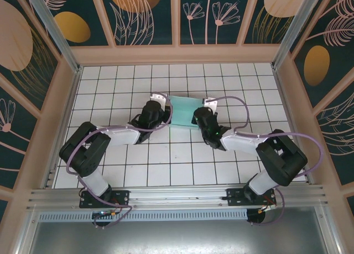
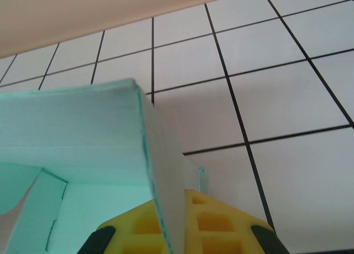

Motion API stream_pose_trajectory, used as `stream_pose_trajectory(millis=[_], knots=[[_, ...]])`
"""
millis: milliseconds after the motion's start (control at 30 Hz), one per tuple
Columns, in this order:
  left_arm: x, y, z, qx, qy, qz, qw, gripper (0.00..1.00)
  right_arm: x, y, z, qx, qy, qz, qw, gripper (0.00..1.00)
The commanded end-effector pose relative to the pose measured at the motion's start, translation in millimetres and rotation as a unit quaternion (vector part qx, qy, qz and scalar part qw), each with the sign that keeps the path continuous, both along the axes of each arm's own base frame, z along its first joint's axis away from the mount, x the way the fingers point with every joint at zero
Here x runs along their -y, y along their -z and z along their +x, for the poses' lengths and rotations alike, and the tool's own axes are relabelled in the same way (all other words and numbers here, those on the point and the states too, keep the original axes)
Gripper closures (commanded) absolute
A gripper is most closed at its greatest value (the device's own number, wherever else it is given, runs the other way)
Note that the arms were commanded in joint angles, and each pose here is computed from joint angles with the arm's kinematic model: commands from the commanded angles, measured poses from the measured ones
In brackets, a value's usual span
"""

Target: Fold the paper box

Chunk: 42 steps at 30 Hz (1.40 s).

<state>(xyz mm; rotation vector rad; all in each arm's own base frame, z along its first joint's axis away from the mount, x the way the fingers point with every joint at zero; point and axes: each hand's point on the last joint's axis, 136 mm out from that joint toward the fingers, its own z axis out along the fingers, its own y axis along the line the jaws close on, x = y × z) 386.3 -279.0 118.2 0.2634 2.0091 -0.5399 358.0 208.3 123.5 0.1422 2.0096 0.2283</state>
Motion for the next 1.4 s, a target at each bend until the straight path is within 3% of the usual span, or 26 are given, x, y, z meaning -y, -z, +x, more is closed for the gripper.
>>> stream_pose_trajectory(millis=[0, 367, 733, 833, 967, 1067, 1367], knots=[[15, -17, 0, 0.049, 0.000, -0.038, 0.998, 1.00, -3, -18, -6, 0.053, 0.003, 0.016, 0.998, 1.00], [27, 5, -35, 0.088, 0.014, -0.029, 0.996, 1.00, 1, 7, -40, 0.063, 0.001, 0.009, 0.998, 1.00], [35, 20, -47, 0.085, 0.026, -0.032, 0.995, 1.00, -3, 30, -64, 0.047, -0.011, 0.006, 0.999, 0.98], [32, 19, -45, 0.087, 0.018, -0.022, 0.996, 1.00, -4, 15, -66, 0.063, -0.024, 0.011, 0.998, 0.87], [28, 19, -43, 0.091, 0.012, 0.002, 0.996, 1.00, -7, -24, -70, 0.099, -0.059, 0.028, 0.993, 0.51], [26, 22, -41, 0.090, 0.007, 0.024, 0.996, 1.00, -2, -53, -78, 0.127, -0.079, 0.047, 0.988, 0.36], [27, 22, -39, 0.093, 0.011, 0.039, 0.995, 1.00, 52, -109, -84, 0.141, -0.035, 0.107, 0.984, 0.30]])
